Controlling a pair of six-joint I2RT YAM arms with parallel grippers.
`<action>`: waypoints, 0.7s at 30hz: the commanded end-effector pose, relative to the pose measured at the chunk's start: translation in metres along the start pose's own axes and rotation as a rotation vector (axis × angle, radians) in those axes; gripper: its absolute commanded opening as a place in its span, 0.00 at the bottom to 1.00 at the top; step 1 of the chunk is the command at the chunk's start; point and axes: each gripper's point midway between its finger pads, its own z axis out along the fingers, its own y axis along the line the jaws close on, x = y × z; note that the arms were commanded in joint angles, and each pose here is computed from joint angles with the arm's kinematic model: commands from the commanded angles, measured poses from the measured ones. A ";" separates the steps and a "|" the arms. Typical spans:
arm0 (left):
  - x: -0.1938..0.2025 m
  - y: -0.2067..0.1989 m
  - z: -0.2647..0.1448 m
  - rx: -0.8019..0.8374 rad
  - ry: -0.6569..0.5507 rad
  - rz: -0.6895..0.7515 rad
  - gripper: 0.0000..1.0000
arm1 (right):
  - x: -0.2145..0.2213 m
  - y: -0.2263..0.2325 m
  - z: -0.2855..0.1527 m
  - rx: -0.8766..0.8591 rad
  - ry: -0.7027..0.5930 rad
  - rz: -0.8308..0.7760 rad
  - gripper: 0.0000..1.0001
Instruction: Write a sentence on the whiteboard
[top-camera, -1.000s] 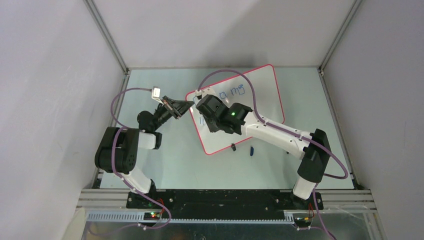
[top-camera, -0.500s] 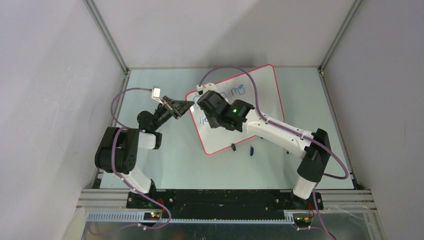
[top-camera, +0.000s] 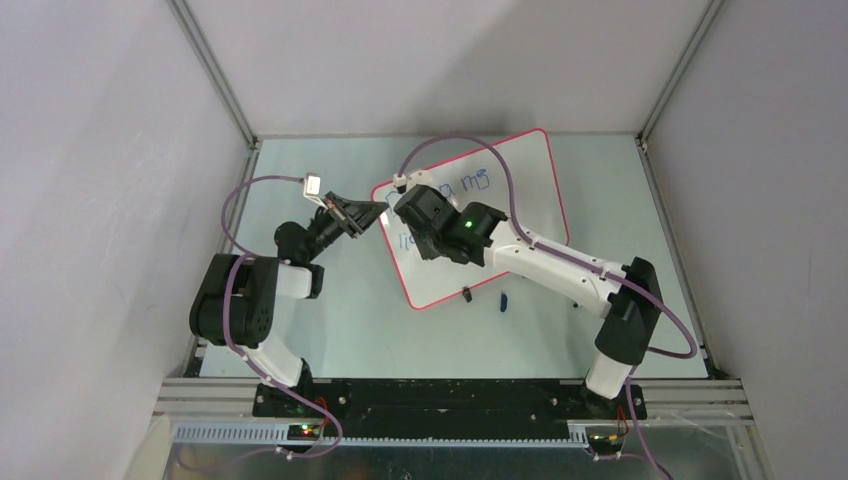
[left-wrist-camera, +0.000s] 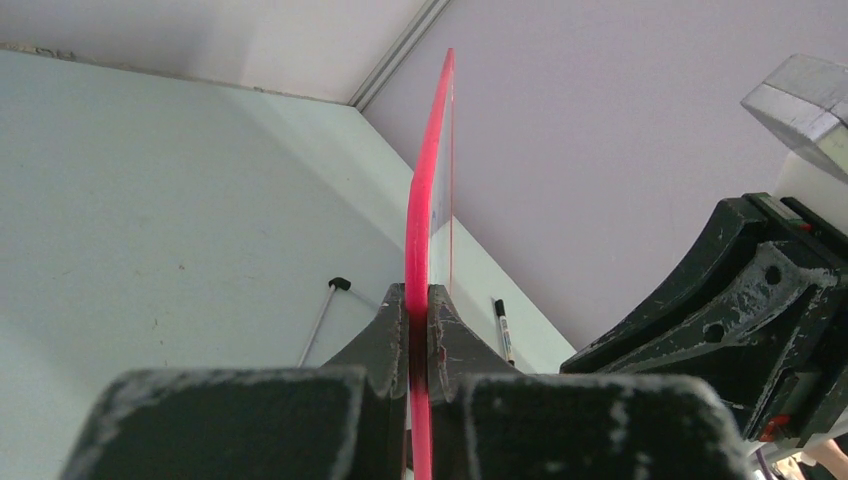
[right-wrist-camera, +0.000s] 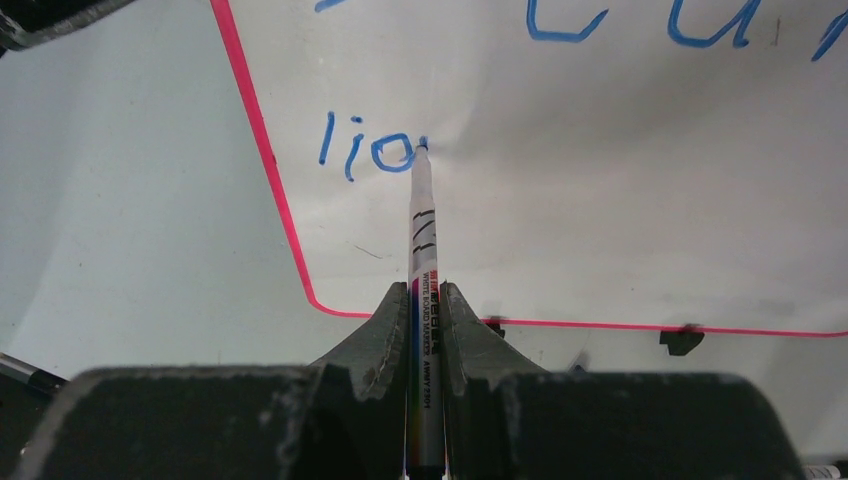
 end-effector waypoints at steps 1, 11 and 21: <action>-0.002 -0.017 0.000 0.067 -0.001 0.115 0.00 | 0.001 -0.005 -0.003 0.007 -0.014 0.026 0.00; -0.001 -0.018 0.000 0.069 0.002 0.115 0.00 | 0.023 0.002 0.000 -0.003 0.029 0.014 0.00; -0.002 -0.018 0.000 0.068 -0.001 0.116 0.00 | 0.025 0.013 -0.004 -0.024 0.029 -0.001 0.00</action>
